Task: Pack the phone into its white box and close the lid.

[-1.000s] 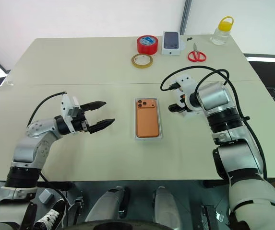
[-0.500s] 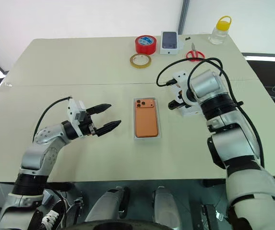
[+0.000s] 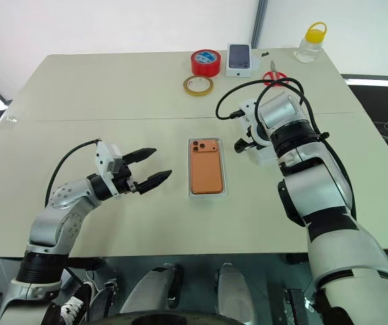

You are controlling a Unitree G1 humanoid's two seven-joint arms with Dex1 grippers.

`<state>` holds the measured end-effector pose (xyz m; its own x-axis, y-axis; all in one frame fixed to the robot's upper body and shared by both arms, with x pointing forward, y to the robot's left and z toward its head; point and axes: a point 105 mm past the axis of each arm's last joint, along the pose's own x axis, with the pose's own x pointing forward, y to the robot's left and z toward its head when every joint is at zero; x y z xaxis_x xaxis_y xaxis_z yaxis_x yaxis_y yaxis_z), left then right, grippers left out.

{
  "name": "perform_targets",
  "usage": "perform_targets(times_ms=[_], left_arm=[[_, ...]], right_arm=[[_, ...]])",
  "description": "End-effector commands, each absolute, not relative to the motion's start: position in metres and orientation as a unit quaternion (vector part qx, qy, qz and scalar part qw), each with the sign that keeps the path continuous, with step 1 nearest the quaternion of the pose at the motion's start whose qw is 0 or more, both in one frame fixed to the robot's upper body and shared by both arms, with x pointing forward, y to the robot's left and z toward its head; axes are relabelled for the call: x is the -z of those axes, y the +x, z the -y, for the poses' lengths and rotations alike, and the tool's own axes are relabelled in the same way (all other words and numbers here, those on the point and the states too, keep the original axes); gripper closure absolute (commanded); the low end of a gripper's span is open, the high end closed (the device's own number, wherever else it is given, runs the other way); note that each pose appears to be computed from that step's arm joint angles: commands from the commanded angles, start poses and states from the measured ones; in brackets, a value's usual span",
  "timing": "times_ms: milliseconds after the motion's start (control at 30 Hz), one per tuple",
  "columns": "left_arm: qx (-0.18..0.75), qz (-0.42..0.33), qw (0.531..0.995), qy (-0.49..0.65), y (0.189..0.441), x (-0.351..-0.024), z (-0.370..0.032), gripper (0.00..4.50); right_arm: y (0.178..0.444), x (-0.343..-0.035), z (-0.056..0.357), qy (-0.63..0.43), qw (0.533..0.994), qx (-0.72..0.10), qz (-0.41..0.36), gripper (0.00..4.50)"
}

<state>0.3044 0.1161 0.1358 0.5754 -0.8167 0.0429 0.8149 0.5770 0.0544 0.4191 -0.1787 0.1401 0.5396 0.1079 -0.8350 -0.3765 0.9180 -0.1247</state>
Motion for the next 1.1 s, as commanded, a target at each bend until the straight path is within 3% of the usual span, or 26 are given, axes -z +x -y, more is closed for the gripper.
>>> perform_targets(times_ms=[33,200,667,800,967,1100], left_arm=[[0.463,0.055,0.884,0.015,0.302,-0.147,-0.112,0.00],[0.456,0.053,0.888,0.014,0.304,-0.146,-0.114,0.00],[0.452,0.054,0.890,0.021,0.312,-0.151,-0.119,0.00],[0.450,0.059,0.891,0.026,0.317,-0.154,-0.120,0.00],[0.448,0.061,0.892,0.026,0.321,-0.158,-0.122,0.00],[0.444,0.062,0.894,0.023,0.322,-0.160,-0.127,0.00]], right_arm=[[0.425,-0.152,0.178,-0.155,0.873,-0.137,-0.441,1.82],[0.426,-0.148,0.181,-0.160,0.872,-0.128,-0.444,4.38],[0.433,-0.162,0.175,-0.100,0.897,-0.126,-0.411,4.45],[0.438,-0.181,0.167,-0.049,0.914,-0.152,-0.373,4.45],[0.438,-0.216,0.131,0.040,0.922,-0.265,-0.280,4.45],[0.424,-0.244,0.103,0.129,0.908,-0.348,-0.195,4.45]])
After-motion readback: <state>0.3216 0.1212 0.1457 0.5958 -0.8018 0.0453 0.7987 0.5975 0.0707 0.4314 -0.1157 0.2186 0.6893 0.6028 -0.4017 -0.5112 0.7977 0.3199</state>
